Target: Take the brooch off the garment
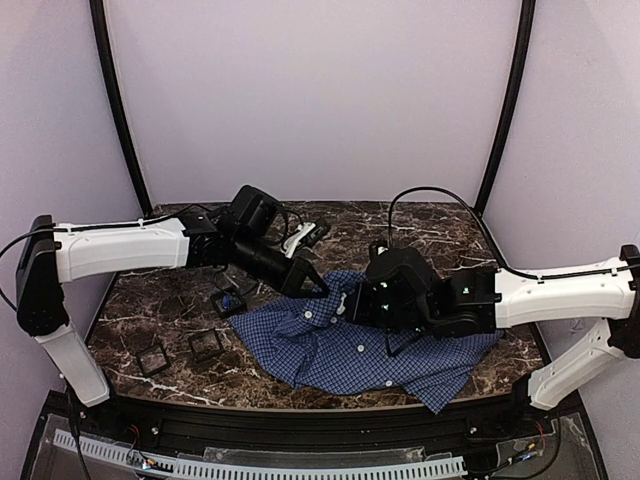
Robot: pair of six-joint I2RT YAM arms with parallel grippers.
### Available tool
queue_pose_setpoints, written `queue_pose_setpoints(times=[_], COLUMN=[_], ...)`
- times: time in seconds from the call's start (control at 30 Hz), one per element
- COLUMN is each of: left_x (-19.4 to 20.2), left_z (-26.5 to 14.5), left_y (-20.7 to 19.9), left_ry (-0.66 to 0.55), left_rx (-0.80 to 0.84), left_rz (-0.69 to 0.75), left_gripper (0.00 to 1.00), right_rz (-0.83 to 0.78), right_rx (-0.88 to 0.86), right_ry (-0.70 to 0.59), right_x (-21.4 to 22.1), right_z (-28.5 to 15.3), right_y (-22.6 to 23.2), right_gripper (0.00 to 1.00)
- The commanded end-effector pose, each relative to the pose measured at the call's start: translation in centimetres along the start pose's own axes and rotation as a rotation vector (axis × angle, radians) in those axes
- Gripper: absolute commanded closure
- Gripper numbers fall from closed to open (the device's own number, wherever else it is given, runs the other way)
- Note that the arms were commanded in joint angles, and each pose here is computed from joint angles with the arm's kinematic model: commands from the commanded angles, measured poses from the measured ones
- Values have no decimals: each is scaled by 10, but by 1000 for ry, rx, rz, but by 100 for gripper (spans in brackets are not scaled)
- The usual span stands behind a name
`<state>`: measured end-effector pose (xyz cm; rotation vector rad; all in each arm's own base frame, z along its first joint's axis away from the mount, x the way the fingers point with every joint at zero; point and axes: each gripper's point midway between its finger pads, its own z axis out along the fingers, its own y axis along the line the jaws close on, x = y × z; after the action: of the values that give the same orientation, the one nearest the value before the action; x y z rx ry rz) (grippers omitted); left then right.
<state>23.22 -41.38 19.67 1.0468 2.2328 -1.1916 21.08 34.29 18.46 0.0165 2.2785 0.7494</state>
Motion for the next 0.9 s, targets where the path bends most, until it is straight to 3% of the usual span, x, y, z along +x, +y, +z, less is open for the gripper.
queue_pose_setpoints(times=[0.0, 0.23, 0.4, 0.6, 0.67, 0.87], left_x=[7, 7, 0, -29, -35, -36], left_z=[4, 4, -5, -48, -60, -75], left_y=[13, 18, 12, 4, -2, -36], left_ry=[55, 57, 31, -118, -164, -195], left_rx=[-72, -101, -101, -212, -222, -98], left_rz=[-17, -15, 28, 166, 203, 321], left_gripper=[84, 74, 56, 20, 12, 7], right_rz=[-86, -187, -283, -380, -400, -453], right_rx=[0, -43, -98, -297, -383, -684], right_ry=[-35, -2, -19, -26, -26, 2], right_x=[-15, -25, -35, -49, -54, -59], right_z=[-17, -36, -49, -61, -64, -85], right_y=[3, 12, 23, 54, 62, 80], right_gripper=[100, 100, 100, 100, 100, 100])
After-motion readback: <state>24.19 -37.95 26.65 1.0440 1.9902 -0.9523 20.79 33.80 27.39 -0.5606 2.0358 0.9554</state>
